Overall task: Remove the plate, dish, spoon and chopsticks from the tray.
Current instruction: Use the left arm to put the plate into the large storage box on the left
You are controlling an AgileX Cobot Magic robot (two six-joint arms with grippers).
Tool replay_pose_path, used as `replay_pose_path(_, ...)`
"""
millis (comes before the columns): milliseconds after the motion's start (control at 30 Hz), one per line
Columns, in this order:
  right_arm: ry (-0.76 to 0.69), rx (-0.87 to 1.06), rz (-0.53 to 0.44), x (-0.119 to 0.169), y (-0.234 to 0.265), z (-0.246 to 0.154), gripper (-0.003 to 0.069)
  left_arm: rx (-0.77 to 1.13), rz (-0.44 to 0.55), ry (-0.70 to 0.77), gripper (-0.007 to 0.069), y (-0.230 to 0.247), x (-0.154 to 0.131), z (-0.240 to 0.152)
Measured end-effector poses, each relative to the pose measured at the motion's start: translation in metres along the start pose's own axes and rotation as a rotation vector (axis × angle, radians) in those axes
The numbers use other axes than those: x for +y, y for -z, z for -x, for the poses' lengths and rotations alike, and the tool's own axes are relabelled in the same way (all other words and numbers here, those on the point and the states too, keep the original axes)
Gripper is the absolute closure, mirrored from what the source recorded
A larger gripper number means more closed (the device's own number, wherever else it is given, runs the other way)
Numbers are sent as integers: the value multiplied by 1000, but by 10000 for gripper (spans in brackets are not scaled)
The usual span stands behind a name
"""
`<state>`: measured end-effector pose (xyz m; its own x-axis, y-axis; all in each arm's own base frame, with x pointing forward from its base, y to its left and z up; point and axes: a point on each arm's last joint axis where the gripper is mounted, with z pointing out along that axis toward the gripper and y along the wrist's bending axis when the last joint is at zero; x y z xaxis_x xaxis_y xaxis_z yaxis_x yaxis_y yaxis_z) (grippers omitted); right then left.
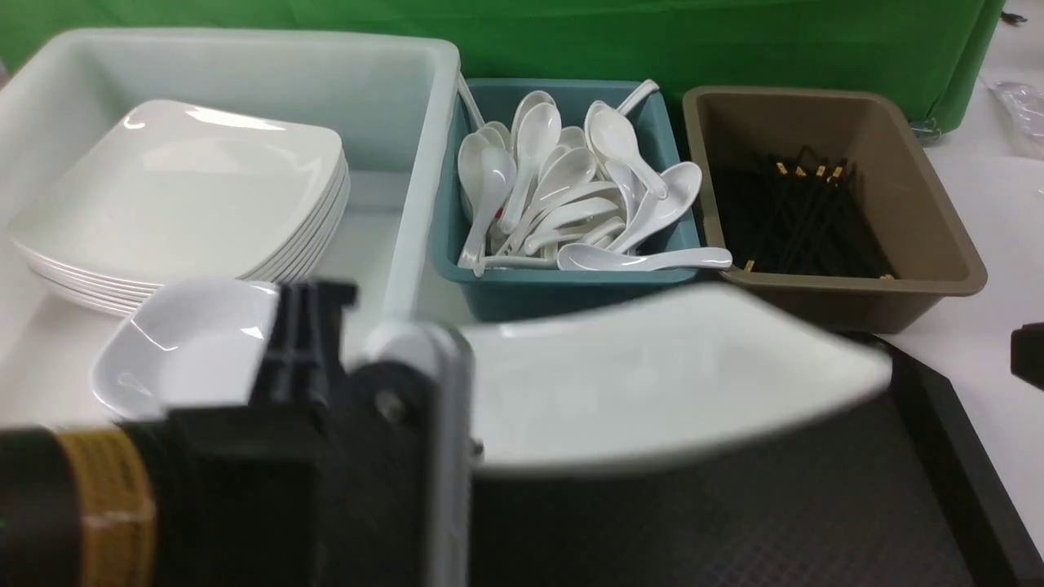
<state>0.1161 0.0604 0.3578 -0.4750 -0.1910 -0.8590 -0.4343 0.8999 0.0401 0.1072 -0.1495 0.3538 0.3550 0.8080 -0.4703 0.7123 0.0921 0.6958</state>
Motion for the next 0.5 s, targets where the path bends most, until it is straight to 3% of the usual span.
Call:
replay_pose_path(133, -1, -38, 2, 0, 4, 7, 635, 52, 127, 33, 586, 18, 27, -6)
replay_pose_path(233, -2, -68, 4, 1, 7, 13, 636, 220, 255, 85, 587, 22, 55, -30)
replay_pose_path(500, 18, -61, 2, 1, 8, 12, 636, 525, 335, 288, 587, -5, 92, -106)
